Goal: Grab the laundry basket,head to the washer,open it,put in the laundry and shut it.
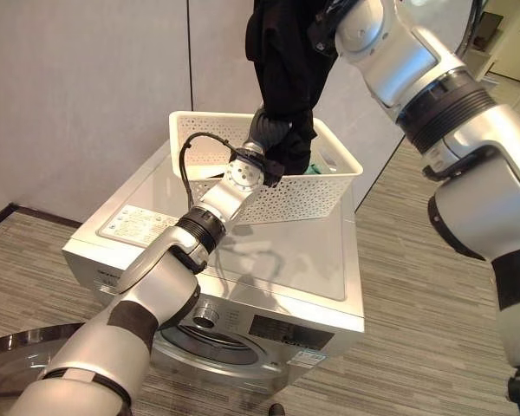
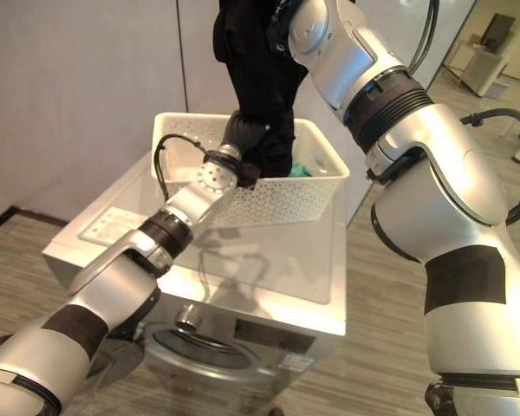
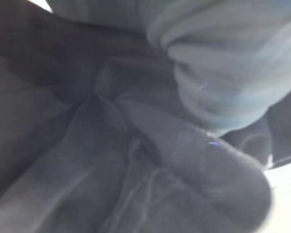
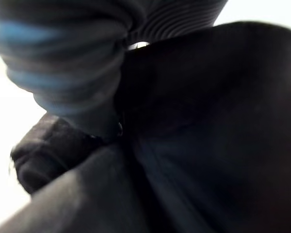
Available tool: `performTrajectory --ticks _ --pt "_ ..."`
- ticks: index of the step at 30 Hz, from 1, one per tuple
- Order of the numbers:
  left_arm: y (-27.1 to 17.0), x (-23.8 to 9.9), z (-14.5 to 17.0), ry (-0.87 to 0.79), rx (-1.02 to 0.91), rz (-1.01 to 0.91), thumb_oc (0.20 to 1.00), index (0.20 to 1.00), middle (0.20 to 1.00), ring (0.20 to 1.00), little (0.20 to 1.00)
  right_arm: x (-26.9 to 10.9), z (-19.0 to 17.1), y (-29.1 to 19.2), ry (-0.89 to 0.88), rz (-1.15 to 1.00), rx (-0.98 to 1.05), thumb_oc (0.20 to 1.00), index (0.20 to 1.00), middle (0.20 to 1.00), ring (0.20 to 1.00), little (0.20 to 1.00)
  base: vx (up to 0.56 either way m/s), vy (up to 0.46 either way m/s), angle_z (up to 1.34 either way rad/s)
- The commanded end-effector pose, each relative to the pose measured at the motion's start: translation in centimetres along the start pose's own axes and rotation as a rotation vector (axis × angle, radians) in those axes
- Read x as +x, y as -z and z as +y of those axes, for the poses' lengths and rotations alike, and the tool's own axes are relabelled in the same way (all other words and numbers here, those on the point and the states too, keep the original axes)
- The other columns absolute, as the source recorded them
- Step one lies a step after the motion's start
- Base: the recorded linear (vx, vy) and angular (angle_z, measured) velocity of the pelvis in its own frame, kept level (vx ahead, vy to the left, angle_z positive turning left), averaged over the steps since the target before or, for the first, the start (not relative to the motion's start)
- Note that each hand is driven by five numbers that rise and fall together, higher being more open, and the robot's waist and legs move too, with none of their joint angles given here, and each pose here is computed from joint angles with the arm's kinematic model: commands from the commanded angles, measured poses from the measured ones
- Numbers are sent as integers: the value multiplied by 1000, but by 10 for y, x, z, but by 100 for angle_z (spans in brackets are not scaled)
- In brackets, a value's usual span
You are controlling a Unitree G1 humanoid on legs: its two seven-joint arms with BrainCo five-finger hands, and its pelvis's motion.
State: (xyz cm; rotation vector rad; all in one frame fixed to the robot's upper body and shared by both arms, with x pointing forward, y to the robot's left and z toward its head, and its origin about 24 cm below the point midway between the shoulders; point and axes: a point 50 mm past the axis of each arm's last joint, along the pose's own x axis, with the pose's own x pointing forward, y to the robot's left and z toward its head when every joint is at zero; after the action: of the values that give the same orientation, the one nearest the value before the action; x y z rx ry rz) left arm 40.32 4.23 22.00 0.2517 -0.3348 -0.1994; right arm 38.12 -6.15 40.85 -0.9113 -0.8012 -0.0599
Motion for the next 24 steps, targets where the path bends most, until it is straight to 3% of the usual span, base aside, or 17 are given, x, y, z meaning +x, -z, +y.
performTrajectory --ticks 1,11,17,24 --pt "-46 14 18 -63 -25 -168 200 200 200 200 200 15 -65 -19 181 -49 82 1000 1000 1000 1000 1000 0 0 0" --pt "-56 9 71 -177 1 -231 200 200 200 200 200 -9 -92 24 236 -40 378 1000 1000 1000 1000 1000 -6 6 -8" --pt "-69 0 118 -280 82 -289 200 200 200 200 200 -50 -104 62 317 -48 354 1000 1000 1000 1000 1000 0 12 -10" --pt "-104 -12 150 -371 151 -429 200 200 200 200 200 -124 -89 135 391 148 170 1000 1000 1000 1000 1000 5 -6 -3"
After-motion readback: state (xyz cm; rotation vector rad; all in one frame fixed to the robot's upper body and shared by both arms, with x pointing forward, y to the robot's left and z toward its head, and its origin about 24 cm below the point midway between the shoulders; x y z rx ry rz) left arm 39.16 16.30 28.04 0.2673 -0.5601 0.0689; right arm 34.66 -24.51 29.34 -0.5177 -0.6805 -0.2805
